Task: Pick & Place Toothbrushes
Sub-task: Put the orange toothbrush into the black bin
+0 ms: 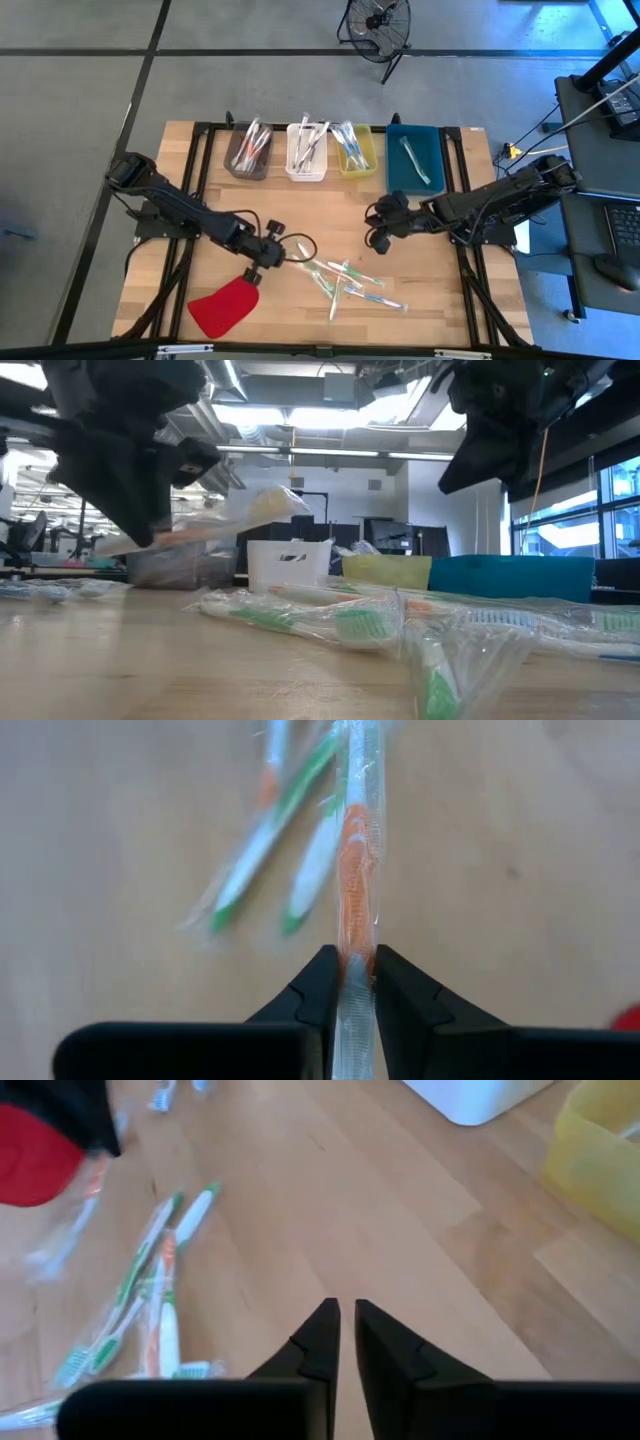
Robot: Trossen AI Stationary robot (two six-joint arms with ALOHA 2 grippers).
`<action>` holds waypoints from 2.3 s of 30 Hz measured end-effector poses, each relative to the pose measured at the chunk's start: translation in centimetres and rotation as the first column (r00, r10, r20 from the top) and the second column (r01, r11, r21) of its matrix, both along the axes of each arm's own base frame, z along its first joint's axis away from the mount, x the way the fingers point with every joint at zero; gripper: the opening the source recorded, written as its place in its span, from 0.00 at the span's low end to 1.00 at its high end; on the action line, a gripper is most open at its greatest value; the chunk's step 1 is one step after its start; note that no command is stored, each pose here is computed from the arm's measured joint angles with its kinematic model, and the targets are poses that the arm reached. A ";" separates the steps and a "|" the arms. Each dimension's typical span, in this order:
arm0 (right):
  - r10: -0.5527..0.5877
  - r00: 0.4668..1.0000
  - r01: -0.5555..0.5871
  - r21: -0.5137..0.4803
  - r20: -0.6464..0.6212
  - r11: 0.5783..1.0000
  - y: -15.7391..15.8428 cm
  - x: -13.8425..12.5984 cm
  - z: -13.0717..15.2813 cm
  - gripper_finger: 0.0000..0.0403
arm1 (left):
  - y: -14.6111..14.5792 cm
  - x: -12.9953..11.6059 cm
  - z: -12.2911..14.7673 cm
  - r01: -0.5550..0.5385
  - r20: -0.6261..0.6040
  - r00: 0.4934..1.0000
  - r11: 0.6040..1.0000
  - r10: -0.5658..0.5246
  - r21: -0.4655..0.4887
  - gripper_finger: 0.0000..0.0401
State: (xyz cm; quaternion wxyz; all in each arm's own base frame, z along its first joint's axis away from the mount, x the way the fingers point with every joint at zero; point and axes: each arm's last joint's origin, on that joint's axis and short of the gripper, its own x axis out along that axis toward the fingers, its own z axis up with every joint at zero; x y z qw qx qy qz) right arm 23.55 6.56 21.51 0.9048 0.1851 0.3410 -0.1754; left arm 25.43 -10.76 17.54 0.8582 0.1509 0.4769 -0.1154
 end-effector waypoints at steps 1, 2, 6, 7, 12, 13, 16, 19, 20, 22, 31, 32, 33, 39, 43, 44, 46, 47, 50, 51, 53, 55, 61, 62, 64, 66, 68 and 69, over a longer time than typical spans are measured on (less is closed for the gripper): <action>0.004 1.000 -0.004 -0.001 0.003 1.000 0.1 0.0 0.0 0.10 | 0.2 -0.4 -0.1 -0.023 0.015 1.000 1.000 0.023 0.011 0.11; 0.005 1.000 -0.005 -0.005 0.008 1.000 0.2 0.0 0.0 0.10 | 0.5 -0.8 -0.1 -0.047 0.034 0.998 0.999 0.046 0.021 0.11; 0.013 1.000 -0.013 -0.014 0.014 1.000 0.5 -0.1 0.1 0.11 | 1.5 -2.2 0.1 -0.123 0.148 0.982 0.992 0.119 0.018 0.11; 0.014 1.000 -0.014 -0.013 0.017 1.000 0.6 -0.1 0.1 0.11 | 1.8 -2.5 0.2 -0.142 0.172 0.975 0.990 0.138 0.010 0.11; 0.014 1.000 -0.013 -0.017 0.020 1.000 0.6 0.0 0.1 0.09 | 4.0 -3.6 1.0 -0.312 0.279 0.911 0.950 0.305 -0.019 0.11; 0.018 1.000 -0.017 -0.020 0.022 1.000 0.6 0.0 0.1 0.08 | 4.5 -3.8 1.1 -0.353 0.288 0.893 0.935 0.346 -0.030 0.11; 0.026 0.999 -0.026 -0.028 0.025 0.999 0.6 0.0 0.2 0.07 | 6.1 -4.0 1.8 -0.466 0.325 0.827 0.883 0.458 -0.058 0.11; 0.027 0.999 -0.026 -0.028 0.027 0.999 0.6 0.0 0.2 0.05 | 7.6 -4.1 2.2 -0.558 0.352 0.765 0.828 0.539 -0.058 0.11; 0.029 0.999 -0.029 -0.029 0.027 0.999 0.6 0.0 0.2 0.05 | 8.1 -4.1 2.3 -0.581 0.361 0.746 0.812 0.559 -0.056 0.11; 0.030 0.999 -0.030 -0.029 0.027 0.999 0.6 0.0 0.2 0.04 | 9.1 -4.1 2.6 -0.639 0.380 0.695 0.767 0.610 -0.063 0.11; 0.043 0.999 -0.042 -0.043 0.022 0.998 0.6 0.0 0.2 0.02 | 12.8 -4.3 3.0 -0.786 0.404 0.524 0.608 0.750 -0.110 0.11; 0.043 0.999 -0.042 -0.043 0.022 0.998 0.6 0.0 0.2 0.02 | 13.1 -4.3 3.0 -0.806 0.409 0.493 0.580 0.768 -0.116 0.11; 0.043 0.999 -0.042 -0.043 0.022 0.998 0.6 0.0 0.2 0.03 | 13.5 -4.4 3.0 -0.827 0.413 0.460 0.548 0.786 -0.122 0.11; 0.044 0.999 -0.043 -0.043 0.022 0.998 0.6 0.0 0.2 0.07 | 16.2 -5.0 3.2 -0.907 0.413 0.312 0.397 0.856 -0.139 0.11; 0.042 0.999 -0.041 -0.042 0.023 0.998 0.6 0.0 0.2 0.09 | 18.1 -5.3 4.2 -0.936 0.405 0.242 0.322 0.882 -0.141 0.11; 0.042 0.999 -0.041 -0.041 0.023 0.998 0.6 0.0 0.2 0.09 | 18.5 -5.4 4.4 -0.942 0.394 0.232 0.306 0.890 -0.138 0.11; 0.042 0.999 -0.041 -0.041 0.023 0.998 0.6 0.0 0.2 0.10 | 19.4 -5.8 4.8 -0.951 0.366 0.214 0.279 0.906 -0.136 0.11; 0.042 0.999 -0.041 -0.040 0.023 0.998 0.6 0.0 0.2 0.10 | 19.9 -6.0 5.0 -0.955 0.350 0.206 0.265 0.914 -0.131 0.11; 0.041 0.999 -0.040 -0.040 0.024 0.998 0.6 0.0 0.2 0.09 | 21.0 -6.8 5.1 -0.970 0.306 0.189 0.227 0.933 -0.092 0.11; 0.041 0.999 -0.040 -0.040 0.023 0.998 0.6 0.0 0.2 0.08 | 21.4 -7.1 5.1 -0.974 0.294 0.176 0.211 0.939 -0.089 0.11; 0.041 0.999 -0.040 -0.039 0.024 0.998 0.6 0.0 0.2 0.07 | 22.1 -7.7 5.0 -0.979 0.263 0.153 0.182 0.953 -0.090 0.11; 0.041 0.999 -0.040 -0.039 0.024 0.998 0.6 0.0 0.2 0.06 | 22.8 -8.2 4.8 -0.983 0.228 0.135 0.160 0.964 -0.096 0.11; 0.040 0.999 -0.039 -0.039 0.024 0.998 0.6 0.0 0.2 0.02 | 24.1 -9.2 4.7 -0.987 0.205 0.107 0.128 0.973 -0.094 0.11; 0.040 0.999 -0.039 -0.039 0.024 0.998 0.6 0.0 0.2 0.02 | 24.2 -9.3 4.7 -0.986 0.196 0.106 0.128 0.975 -0.102 0.11; 0.040 0.999 -0.039 -0.039 0.024 0.998 0.6 0.0 0.2 0.02 | 24.3 -9.4 4.5 -0.985 0.179 0.108 0.130 0.978 -0.114 0.11; 0.040 0.999 -0.039 -0.039 0.024 0.998 0.6 0.0 0.2 0.02 | 24.5 -9.6 4.1 -0.987 0.166 0.110 0.127 0.980 -0.096 0.11; 0.040 0.999 -0.039 -0.038 0.025 0.998 0.6 0.0 0.2 0.03 | 24.8 -9.7 3.6 -0.992 0.160 0.100 0.111 0.982 -0.060 0.11; 0.040 0.999 -0.039 -0.038 0.027 0.999 0.6 0.1 0.2 0.03 | 24.9 -9.7 3.3 -0.993 0.154 0.100 0.108 0.983 -0.043 0.11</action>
